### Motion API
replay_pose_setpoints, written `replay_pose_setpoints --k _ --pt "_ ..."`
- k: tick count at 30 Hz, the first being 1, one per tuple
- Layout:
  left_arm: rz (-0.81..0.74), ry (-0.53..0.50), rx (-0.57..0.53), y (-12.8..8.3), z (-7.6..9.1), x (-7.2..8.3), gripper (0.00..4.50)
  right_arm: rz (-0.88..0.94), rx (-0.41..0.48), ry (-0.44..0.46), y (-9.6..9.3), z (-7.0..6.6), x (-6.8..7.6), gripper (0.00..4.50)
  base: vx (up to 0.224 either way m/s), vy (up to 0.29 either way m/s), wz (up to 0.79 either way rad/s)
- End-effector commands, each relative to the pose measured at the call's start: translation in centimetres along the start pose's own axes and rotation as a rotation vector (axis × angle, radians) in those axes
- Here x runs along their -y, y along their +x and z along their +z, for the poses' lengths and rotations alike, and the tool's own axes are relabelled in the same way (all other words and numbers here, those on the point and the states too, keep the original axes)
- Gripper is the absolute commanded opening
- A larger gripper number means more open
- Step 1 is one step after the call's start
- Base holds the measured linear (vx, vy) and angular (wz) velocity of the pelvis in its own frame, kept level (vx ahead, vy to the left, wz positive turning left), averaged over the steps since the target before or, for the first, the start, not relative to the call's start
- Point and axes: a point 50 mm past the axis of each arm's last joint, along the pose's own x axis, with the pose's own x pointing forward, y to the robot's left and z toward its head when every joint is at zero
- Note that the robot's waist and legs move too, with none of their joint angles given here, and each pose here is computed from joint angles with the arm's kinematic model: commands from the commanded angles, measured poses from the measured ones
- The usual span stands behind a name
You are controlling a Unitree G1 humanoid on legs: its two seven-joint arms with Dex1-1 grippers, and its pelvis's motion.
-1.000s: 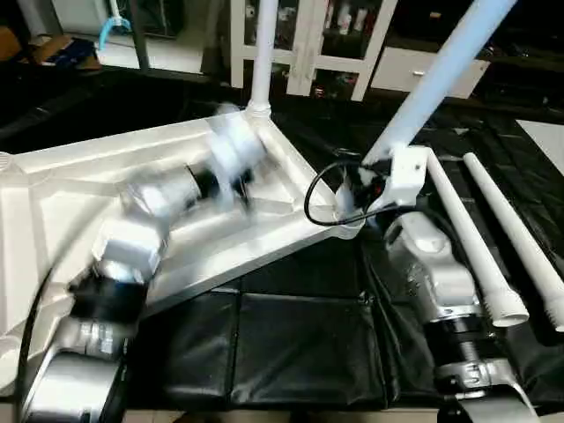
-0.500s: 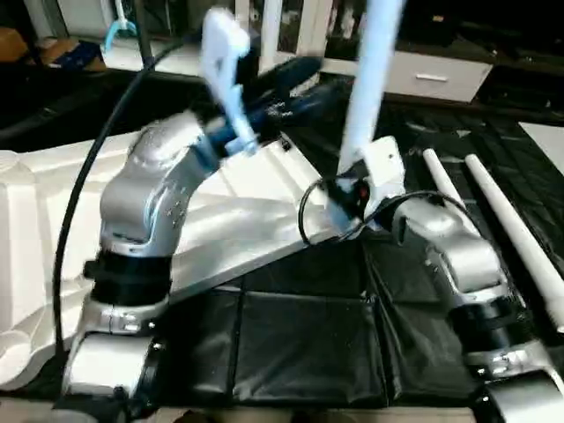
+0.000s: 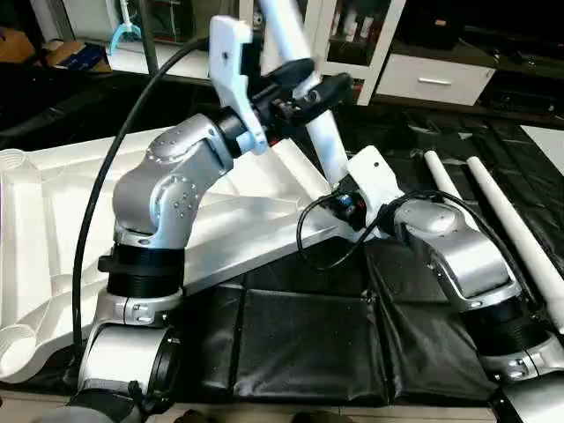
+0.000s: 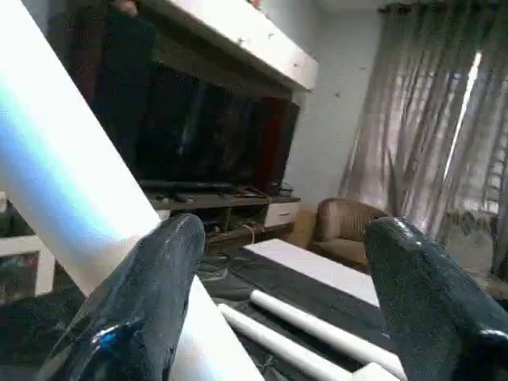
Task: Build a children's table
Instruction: Insert table leg to table base
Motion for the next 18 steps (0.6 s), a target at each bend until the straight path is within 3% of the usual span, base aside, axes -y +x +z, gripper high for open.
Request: replay_pose_setpoints --k 1,6,10,18 --pt "-0.012 -0.017 0.019 0.2 0.9 0.2 3.87 -0.068 0.051 -0.015 -0.4 1.6 1.0 1.89 0.000 0.000 0.00" --pt "-0.043 -0.089 0.053 -0.3 1.3 0.4 4.20 -0.198 0.089 0.005 -0.7 2.4 3.0 1.89 0.000 0.000 0.00" --pt "-0.067 -0.121 0.077 -0.3 1.6 0.7 4.42 -0.227 0.103 -0.002 -0.8 2.6 3.5 1.89 0.000 0.000 0.00" --pt "-0.017 -0.136 0.093 0.2 2.1 0.0 4.50 -0.032 0.071 -0.061 -0.6 2.1 0.1 1.88 0.000 0.000 0.00"
